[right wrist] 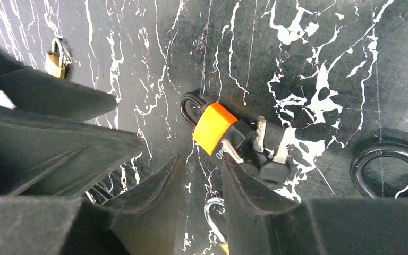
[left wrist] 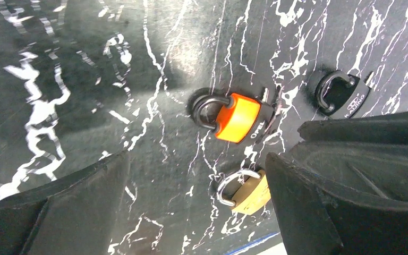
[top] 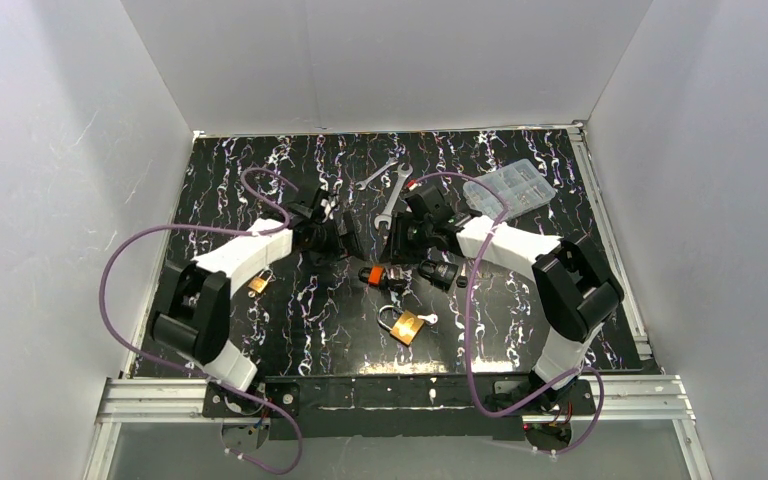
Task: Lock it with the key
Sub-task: Place the lock at the center of the board, then pick up the lock from the center of the board.
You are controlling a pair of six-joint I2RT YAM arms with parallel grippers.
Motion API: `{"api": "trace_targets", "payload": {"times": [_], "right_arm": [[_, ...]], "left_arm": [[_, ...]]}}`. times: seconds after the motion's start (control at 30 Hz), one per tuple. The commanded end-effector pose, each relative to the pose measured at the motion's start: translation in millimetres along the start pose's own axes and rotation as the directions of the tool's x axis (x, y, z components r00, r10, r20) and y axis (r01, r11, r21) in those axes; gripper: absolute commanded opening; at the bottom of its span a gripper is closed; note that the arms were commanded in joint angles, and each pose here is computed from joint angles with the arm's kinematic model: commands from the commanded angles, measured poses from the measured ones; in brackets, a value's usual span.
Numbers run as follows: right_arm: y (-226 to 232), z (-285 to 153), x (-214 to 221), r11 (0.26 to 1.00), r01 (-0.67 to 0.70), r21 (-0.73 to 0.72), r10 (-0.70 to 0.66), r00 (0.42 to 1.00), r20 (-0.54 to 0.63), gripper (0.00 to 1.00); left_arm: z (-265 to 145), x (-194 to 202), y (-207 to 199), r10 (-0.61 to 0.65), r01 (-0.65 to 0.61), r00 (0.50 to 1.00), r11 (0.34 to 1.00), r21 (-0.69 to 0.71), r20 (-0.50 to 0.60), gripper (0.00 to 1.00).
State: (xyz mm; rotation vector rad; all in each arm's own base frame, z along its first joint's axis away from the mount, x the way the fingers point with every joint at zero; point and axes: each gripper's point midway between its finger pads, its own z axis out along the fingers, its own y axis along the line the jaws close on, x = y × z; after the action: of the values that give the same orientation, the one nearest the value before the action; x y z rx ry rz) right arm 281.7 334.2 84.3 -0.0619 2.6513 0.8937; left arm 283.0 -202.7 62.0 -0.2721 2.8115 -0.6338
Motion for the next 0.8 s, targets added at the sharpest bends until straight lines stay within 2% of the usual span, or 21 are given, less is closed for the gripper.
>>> {"api": "trace_targets", "payload": {"times": [0.0,0.17,0.33,0.47,0.6,0.77], "right_arm": [[14.8,-14.8,-6.8,0.999,0.030,-0.037,-0.029,0.999,0.030,0.42],[18.3,-35.8,-2.6,0.997,0.044,-0.058,-0.040,0.998,0.055,0.43],[21.9,-56.4,8.0,0.993,0.056,-0.099,-0.049,0.996,0.072,0.43],[24.7,-71.4,15.4,0.988,0.065,-0.137,-0.053,0.994,0.091,0.42],[24.5,-81.7,24.5,0.984,0.071,-0.166,-0.055,0.993,0.102,0.42],[17.4,-87.3,33.8,0.983,0.066,-0.170,-0.048,0.993,0.107,0.42]], "left_arm": [[-54.1,-17.4,15.1,0.036,-0.020,0.988,0.994,-0.107,0.150,0.98],[-105.8,-27.9,72.3,0.003,0.097,0.954,0.943,-0.318,0.299,0.98],[-135.1,-24.6,133.8,-0.166,0.303,0.927,0.861,-0.409,0.337,0.98],[-133.7,-24.9,165.0,-0.305,0.426,0.891,0.819,-0.384,0.337,0.98],[-125.6,-33.4,187.4,-0.306,0.423,0.900,0.785,-0.452,0.311,0.94],[-97.8,-30.5,204.9,-0.406,0.497,0.867,0.724,-0.479,0.288,0.81]]}}
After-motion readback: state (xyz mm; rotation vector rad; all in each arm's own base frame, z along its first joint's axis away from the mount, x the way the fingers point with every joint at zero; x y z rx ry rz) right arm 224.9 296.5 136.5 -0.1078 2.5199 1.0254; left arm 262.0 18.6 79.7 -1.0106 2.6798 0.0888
